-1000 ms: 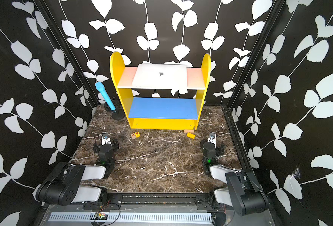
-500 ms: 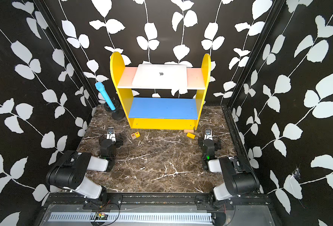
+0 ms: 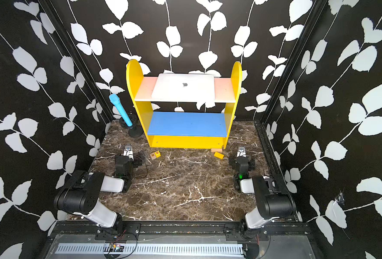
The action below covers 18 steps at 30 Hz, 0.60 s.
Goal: Close the laptop lid and set it aside
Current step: Reset both arms
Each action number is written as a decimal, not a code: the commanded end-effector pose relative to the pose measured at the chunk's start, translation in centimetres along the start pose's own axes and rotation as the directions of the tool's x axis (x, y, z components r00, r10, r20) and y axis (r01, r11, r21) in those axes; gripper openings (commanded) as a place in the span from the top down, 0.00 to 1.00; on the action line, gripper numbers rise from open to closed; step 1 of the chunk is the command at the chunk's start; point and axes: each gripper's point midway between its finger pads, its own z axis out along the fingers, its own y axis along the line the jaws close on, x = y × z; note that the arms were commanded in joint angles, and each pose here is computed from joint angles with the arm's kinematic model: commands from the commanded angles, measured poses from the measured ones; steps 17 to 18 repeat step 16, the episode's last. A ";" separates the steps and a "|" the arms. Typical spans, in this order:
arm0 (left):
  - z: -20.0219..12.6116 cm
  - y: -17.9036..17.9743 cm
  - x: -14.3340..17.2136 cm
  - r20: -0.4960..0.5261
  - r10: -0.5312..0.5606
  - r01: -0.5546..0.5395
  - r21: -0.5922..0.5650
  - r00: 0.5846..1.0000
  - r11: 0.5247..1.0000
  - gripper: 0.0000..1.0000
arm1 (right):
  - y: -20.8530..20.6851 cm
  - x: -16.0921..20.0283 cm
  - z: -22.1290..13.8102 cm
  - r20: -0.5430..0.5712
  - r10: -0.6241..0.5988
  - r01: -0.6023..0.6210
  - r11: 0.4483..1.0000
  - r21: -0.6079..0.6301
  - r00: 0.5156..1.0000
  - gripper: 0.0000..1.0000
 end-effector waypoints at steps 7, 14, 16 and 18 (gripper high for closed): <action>0.1 0.1 -0.6 0.009 -0.012 0.012 0.006 1.000 1.000 0.02 | -0.2 -1.0 0.1 0.026 0.028 -0.028 1.000 0.002 0.999 0.00; 0.1 0.0 -0.6 0.008 -0.010 0.010 0.007 1.000 1.000 0.01 | 0.1 -1.0 0.3 0.018 0.026 -0.025 1.000 -0.010 1.000 0.00; 0.1 0.1 -0.6 0.008 -0.012 0.012 0.006 1.000 1.000 0.02 | 0.0 -1.0 0.3 0.020 0.027 -0.026 1.000 -0.009 0.999 0.01; 0.1 0.1 -0.6 0.008 -0.012 0.012 0.006 1.000 1.000 0.02 | 0.0 -1.0 0.3 0.020 0.027 -0.026 1.000 -0.009 0.999 0.01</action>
